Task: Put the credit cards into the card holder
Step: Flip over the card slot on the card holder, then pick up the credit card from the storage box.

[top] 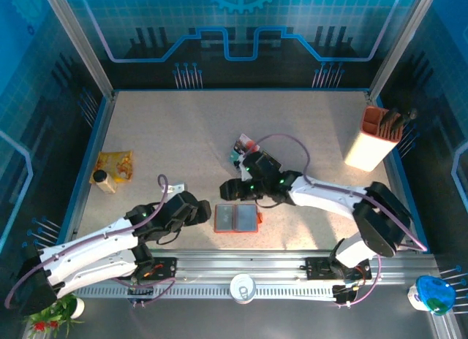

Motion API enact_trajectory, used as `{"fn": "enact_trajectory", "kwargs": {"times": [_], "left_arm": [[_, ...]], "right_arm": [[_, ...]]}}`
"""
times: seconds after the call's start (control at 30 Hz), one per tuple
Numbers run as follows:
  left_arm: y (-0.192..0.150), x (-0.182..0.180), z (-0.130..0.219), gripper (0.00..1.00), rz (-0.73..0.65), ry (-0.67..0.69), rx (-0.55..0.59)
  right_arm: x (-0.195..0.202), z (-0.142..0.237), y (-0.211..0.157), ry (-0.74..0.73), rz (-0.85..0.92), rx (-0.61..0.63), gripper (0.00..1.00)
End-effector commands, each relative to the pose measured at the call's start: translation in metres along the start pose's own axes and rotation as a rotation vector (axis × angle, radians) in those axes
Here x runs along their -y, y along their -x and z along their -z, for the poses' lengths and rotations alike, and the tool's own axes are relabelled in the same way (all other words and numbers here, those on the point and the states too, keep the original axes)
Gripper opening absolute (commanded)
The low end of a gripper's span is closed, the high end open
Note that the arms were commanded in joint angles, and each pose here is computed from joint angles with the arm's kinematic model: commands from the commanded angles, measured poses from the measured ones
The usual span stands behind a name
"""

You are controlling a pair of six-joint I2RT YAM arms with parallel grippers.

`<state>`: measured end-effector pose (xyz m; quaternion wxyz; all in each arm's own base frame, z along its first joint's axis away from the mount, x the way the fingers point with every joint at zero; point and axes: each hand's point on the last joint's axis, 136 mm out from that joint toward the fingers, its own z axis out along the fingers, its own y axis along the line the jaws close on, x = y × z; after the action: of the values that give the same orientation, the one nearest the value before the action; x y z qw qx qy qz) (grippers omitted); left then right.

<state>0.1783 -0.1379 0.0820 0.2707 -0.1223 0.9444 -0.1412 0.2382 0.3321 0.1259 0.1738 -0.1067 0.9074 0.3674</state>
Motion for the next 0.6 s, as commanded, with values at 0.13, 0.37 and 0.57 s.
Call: {"fn": "enact_trajectory", "kwargs": {"times": [0.13, 0.37, 0.57], "left_arm": [[-0.005, 0.01, -0.01, 0.99, -0.032, -0.003, -0.049], [-0.011, 0.02, -0.022, 0.99, -0.063, 0.002, -0.098], [-0.014, 0.023, -0.027, 0.99, -0.076, 0.014, -0.119]], "right_arm": [[0.05, 0.066, 0.031, -0.327, 0.224, -0.024, 0.57], [0.084, 0.066, 0.043, -0.516, 0.366, -0.17, 0.47], [0.101, 0.051, 0.048, -0.63, 0.452, -0.259, 0.36]]}}
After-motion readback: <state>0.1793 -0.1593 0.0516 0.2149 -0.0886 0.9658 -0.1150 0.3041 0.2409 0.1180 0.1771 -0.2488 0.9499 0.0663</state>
